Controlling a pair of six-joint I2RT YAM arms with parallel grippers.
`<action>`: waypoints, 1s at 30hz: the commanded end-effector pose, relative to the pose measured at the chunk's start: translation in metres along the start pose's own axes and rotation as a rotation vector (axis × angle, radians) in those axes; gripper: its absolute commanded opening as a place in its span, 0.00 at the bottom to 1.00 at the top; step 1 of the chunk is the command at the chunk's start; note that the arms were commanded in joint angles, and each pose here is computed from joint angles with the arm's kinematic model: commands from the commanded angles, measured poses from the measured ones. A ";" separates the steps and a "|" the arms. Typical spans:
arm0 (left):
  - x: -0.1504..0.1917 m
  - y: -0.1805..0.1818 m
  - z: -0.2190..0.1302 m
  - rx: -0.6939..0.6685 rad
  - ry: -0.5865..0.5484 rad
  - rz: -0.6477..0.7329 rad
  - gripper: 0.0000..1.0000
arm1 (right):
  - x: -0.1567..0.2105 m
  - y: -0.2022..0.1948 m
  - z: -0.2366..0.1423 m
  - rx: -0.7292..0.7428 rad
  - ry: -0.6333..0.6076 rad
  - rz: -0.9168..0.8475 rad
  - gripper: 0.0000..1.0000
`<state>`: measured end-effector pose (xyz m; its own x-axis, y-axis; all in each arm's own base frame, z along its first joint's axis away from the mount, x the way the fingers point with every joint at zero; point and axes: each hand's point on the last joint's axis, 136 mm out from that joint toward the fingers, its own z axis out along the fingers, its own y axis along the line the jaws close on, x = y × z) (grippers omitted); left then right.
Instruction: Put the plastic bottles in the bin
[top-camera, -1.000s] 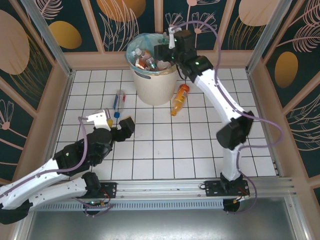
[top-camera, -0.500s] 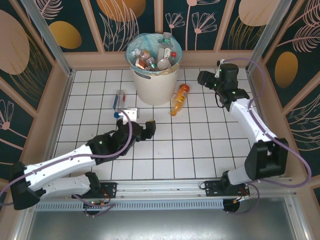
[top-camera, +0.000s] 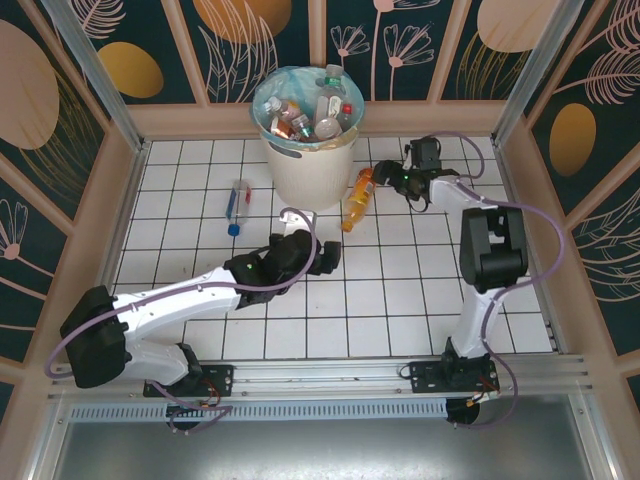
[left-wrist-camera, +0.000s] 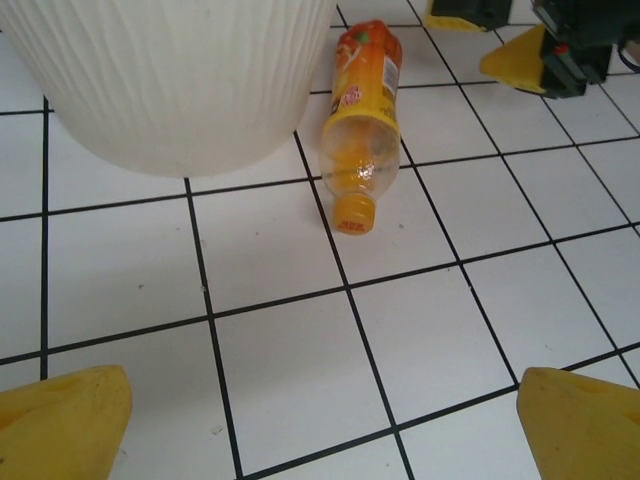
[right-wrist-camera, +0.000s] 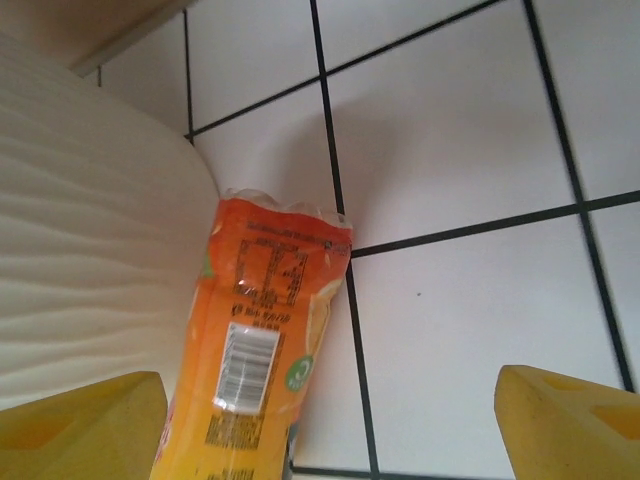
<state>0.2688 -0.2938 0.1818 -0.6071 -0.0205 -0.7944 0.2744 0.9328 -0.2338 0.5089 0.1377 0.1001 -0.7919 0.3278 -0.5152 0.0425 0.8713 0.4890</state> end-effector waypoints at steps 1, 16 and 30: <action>-0.017 -0.013 -0.003 0.053 -0.030 -0.035 0.98 | -0.009 0.023 0.015 -0.064 0.006 0.020 0.88; -0.017 0.006 -0.027 0.059 -0.059 -0.077 0.99 | 0.019 0.000 0.082 0.041 0.201 0.079 0.71; -0.033 0.038 -0.075 0.055 -0.160 -0.167 0.98 | -0.028 0.038 -0.017 0.011 0.012 0.031 0.52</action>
<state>0.2449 -0.2497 0.2407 -0.5352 -0.1994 -0.8209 0.2727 0.8790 -0.3912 0.5243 0.1621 0.0779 -0.8609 0.3328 -0.3849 0.1133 0.8629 0.4926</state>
